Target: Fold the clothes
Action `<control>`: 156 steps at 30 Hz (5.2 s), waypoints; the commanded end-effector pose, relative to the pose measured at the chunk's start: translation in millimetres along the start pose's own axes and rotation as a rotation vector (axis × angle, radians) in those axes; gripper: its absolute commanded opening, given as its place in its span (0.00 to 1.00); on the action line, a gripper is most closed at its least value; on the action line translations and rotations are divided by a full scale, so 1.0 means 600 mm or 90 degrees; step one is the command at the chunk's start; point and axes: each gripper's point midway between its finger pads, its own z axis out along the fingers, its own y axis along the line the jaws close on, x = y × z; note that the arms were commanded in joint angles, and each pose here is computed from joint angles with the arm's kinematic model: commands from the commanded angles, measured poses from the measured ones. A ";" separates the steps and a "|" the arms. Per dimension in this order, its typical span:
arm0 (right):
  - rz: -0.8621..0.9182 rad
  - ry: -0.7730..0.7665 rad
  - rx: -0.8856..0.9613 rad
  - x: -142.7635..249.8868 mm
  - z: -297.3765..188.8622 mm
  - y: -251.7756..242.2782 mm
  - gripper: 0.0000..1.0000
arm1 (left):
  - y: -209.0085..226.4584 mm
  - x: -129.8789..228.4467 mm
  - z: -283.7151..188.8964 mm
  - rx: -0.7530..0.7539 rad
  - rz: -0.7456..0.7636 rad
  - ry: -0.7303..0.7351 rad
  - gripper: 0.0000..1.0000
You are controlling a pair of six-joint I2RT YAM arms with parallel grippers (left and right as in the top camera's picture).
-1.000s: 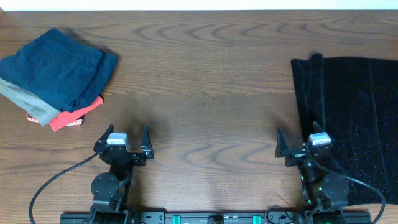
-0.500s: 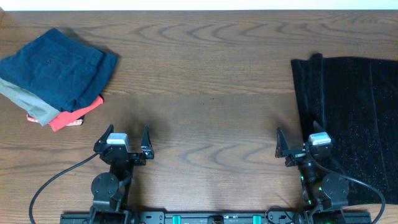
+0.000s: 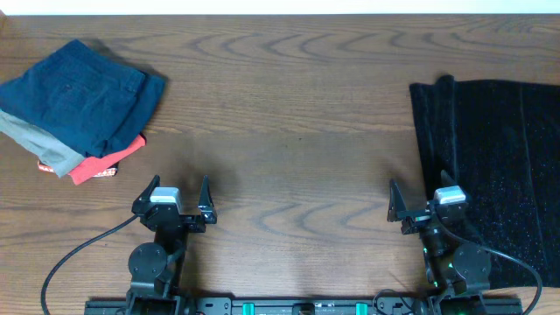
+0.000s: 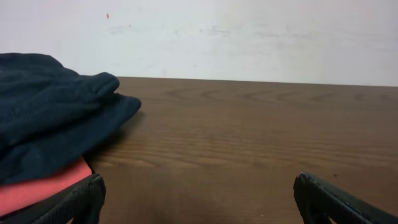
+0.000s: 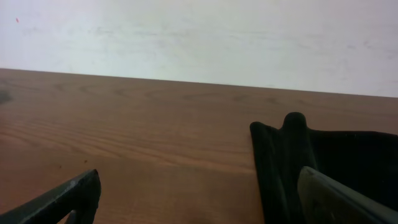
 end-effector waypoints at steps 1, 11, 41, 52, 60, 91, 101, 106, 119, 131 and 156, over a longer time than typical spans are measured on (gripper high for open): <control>-0.009 -0.001 0.003 0.000 -0.001 -0.003 0.99 | 0.006 0.026 0.002 -0.010 0.012 0.027 0.98; -0.009 -0.001 0.003 0.000 -0.001 -0.003 0.99 | 0.006 0.026 0.002 -0.010 0.012 0.027 0.98; 0.082 0.132 0.058 -0.014 -0.011 -0.023 0.99 | -0.031 0.042 -0.022 0.045 -0.118 0.198 0.98; 0.117 0.489 0.156 0.026 -0.002 -0.053 0.99 | -0.034 0.015 -0.032 0.009 -0.123 0.402 0.97; 0.072 0.635 0.178 0.078 0.034 -0.074 0.99 | -0.055 0.053 -0.026 0.043 -0.145 0.501 0.98; 0.435 0.587 0.033 0.196 0.213 -0.032 0.01 | -0.057 0.043 0.005 0.048 -0.143 0.472 0.98; 0.435 0.516 -0.127 0.136 0.251 0.032 0.75 | -0.060 0.019 0.026 0.058 -0.140 0.424 0.98; 0.328 0.653 0.062 0.211 0.173 -0.039 0.99 | -0.060 0.027 0.028 0.057 -0.144 0.438 0.98; 0.194 0.688 0.068 0.155 0.093 -0.027 0.99 | -0.075 0.055 0.055 0.028 -0.309 0.486 0.98; 0.155 0.762 0.170 0.247 0.096 -0.029 0.57 | -0.073 0.094 0.049 0.007 -0.314 0.549 0.98; 0.116 0.736 -0.211 0.226 0.104 0.316 0.87 | -0.076 0.059 0.098 0.035 -0.309 0.465 0.99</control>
